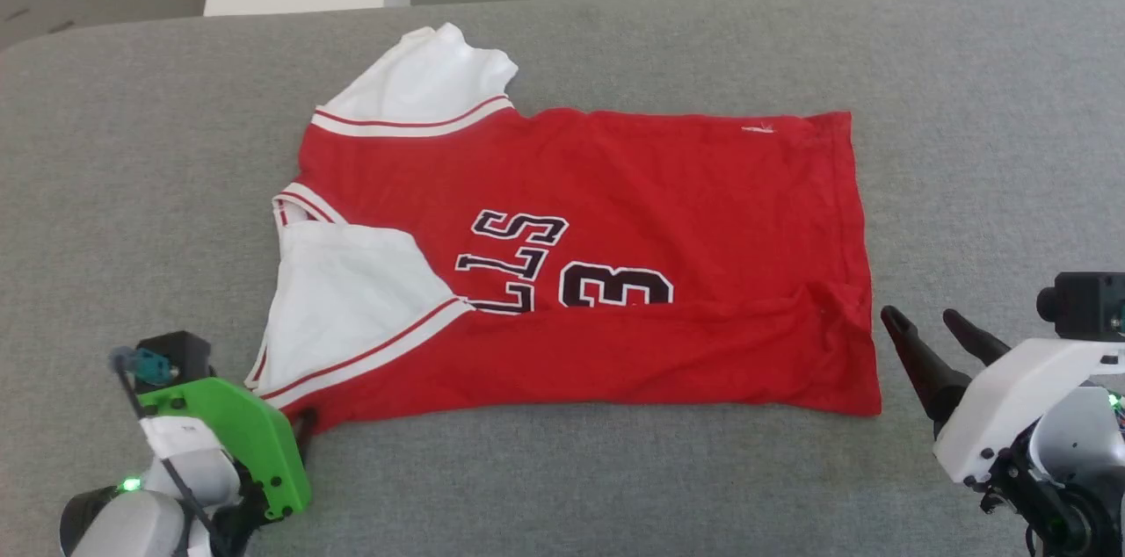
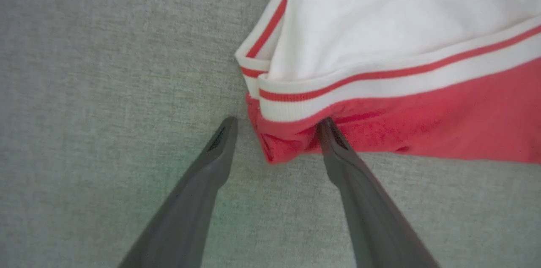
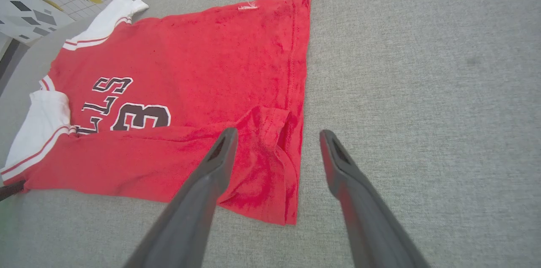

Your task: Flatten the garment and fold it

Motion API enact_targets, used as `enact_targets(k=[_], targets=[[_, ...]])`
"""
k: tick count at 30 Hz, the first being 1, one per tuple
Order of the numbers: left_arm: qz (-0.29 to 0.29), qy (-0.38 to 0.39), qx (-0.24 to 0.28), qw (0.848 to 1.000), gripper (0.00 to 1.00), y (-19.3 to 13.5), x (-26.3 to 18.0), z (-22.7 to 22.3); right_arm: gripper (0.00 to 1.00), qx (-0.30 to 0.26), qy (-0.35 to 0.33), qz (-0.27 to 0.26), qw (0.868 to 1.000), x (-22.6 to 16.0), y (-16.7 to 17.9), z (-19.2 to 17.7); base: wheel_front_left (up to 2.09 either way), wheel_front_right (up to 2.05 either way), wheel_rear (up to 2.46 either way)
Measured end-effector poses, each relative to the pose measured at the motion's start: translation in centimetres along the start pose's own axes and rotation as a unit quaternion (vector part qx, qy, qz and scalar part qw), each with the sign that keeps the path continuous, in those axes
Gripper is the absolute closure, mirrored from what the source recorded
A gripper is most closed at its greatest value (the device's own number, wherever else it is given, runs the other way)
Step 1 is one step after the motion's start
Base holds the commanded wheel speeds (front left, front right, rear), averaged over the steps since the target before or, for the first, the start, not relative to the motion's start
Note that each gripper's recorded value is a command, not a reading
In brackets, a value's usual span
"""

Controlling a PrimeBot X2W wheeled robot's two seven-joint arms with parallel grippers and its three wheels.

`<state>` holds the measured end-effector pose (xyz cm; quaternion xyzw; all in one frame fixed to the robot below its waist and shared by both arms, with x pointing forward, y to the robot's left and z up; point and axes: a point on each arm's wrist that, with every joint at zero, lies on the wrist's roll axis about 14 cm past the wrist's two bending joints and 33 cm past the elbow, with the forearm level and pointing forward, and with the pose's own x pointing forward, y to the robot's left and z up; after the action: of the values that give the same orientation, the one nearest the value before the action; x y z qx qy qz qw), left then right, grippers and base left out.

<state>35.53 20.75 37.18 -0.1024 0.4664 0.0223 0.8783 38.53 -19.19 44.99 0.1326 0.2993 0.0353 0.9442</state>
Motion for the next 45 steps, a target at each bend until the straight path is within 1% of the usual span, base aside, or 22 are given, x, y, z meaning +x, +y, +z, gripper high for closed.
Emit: enact_targets(k=[1,2,9,15,17,20,24,29,30,32,37,45], targets=[[-0.002,0.002,-0.004,1.000,0.55,0.0,0.1,0.0,0.00,-0.001,0.001,-0.001,1.000,0.0,0.0,-0.1,0.00,0.00,0.00],[-0.003,-0.001,-0.009,1.000,1.00,0.1,0.3,0.1,0.00,-0.003,0.003,-0.001,1.000,0.0,0.0,-0.2,0.00,0.00,0.00],[-0.016,-0.031,-0.032,0.999,1.00,-0.1,0.1,1.3,0.00,-0.060,0.044,-0.006,0.997,0.2,1.0,-1.8,0.00,0.00,0.00],[-0.026,-0.048,-0.032,0.998,1.00,-0.6,-0.2,2.0,0.00,-0.104,0.090,-0.041,0.990,0.7,-0.1,-3.6,0.00,0.00,0.00],[-0.028,-0.049,-0.032,0.998,1.00,-0.8,-0.1,2.2,0.00,-0.115,0.116,-0.053,0.985,1.9,-0.7,-4.7,0.00,0.00,0.00],[-0.028,-0.047,-0.030,0.998,1.00,-0.8,0.1,2.1,0.00,-0.122,0.127,-0.056,0.983,2.9,-0.8,-5.2,0.00,0.00,0.00],[-0.025,-0.044,-0.033,0.998,1.00,-0.7,0.2,1.9,0.00,-0.129,0.158,-0.046,0.978,3.7,-0.3,-7.0,0.00,0.00,0.00],[-0.024,-0.041,-0.034,0.998,1.00,-0.6,0.4,1.8,0.00,-0.136,0.171,-0.038,0.975,4.3,0.2,-7.5,0.00,0.00,0.00],[-0.024,-0.042,-0.034,0.998,1.00,-0.6,0.4,1.9,0.56,-0.136,0.175,-0.038,0.974,4.3,0.2,-7.5,0.00,0.00,0.00],[-0.025,-0.044,-0.034,0.998,1.00,-0.7,0.4,1.9,1.00,-0.134,0.177,-0.037,0.974,4.3,0.2,-7.5,0.00,0.00,0.00],[-0.032,-0.054,-0.037,0.997,1.00,-1.0,-0.1,2.3,1.00,-0.124,0.166,-0.030,0.978,3.9,0.6,-6.6,0.00,0.00,0.00],[-0.039,-0.095,-0.029,0.994,1.00,-1.4,-3.1,4.1,1.00,-0.132,0.113,-0.041,0.984,1.6,-0.7,-2.4,0.00,0.00,0.00]])
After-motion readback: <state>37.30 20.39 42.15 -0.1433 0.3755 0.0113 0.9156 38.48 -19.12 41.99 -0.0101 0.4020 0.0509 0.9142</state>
